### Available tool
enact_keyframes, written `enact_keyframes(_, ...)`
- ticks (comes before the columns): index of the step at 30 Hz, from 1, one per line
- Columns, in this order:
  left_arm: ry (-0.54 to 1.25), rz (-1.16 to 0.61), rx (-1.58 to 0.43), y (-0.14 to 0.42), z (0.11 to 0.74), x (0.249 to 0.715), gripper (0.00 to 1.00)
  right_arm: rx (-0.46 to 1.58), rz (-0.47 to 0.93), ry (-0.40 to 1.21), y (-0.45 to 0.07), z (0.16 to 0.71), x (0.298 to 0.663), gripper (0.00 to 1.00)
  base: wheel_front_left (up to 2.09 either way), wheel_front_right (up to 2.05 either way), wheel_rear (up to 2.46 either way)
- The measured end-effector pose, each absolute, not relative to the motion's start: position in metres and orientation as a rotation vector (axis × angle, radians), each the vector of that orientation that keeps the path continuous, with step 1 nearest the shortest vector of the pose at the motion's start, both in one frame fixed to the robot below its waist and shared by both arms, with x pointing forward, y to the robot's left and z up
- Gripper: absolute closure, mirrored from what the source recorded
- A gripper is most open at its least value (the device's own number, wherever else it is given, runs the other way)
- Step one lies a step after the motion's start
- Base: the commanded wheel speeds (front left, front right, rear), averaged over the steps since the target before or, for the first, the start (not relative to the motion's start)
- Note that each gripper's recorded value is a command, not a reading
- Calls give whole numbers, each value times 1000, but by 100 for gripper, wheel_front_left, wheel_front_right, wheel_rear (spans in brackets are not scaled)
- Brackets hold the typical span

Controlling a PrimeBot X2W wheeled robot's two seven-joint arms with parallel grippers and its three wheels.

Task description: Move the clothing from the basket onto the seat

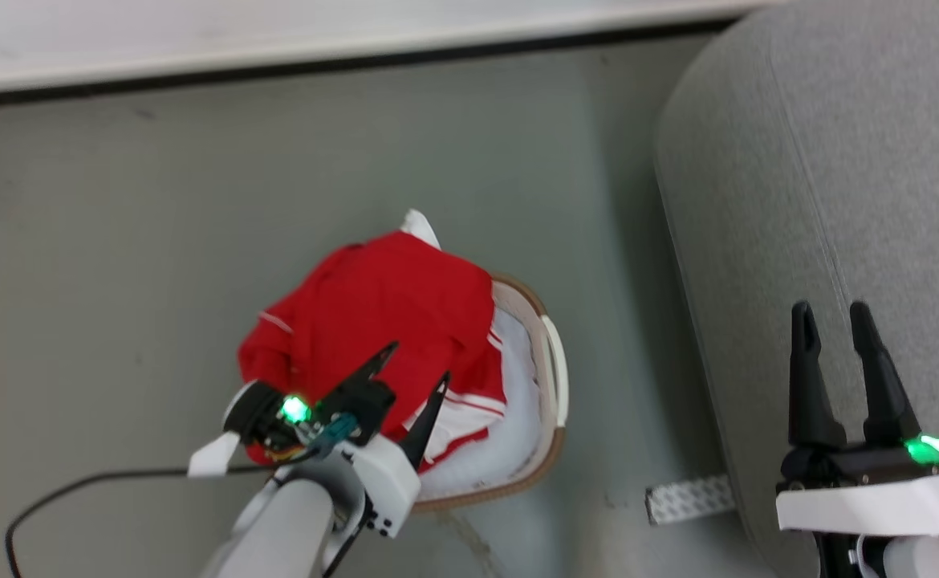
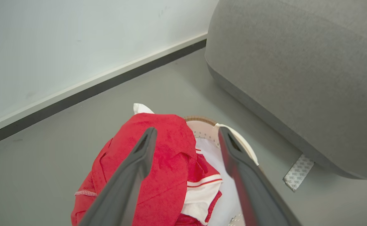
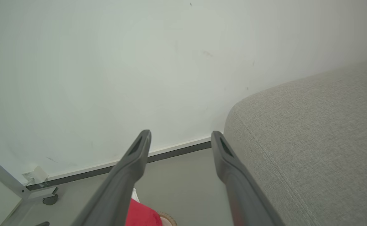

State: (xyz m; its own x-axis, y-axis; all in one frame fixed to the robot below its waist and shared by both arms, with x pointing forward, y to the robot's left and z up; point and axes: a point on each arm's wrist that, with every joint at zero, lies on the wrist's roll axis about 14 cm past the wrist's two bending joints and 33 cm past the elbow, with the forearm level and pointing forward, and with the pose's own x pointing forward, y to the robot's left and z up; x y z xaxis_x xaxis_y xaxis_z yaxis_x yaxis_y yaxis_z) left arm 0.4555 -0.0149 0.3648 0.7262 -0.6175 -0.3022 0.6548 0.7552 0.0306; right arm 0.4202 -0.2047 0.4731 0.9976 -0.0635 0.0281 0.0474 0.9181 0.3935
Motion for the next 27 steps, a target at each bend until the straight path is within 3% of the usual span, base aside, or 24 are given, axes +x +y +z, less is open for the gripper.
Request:
enact_keyframes(14, 712, -995, 468, -43, 177, 446, 0, 397, -164, 72, -238, 410, 450, 0, 0, 0, 0)
enact_keyframes(20, 755, -973, 555, -36, 129, 454, 0, 383, -190, 127, -245, 385, 451, 0, 0, 0, 0)
enact_keyframes(27, 760, -949, 524, -36, 109, 455, 0, 359, -177, 171, -240, 367, 454, 0, 0, 0, 0)
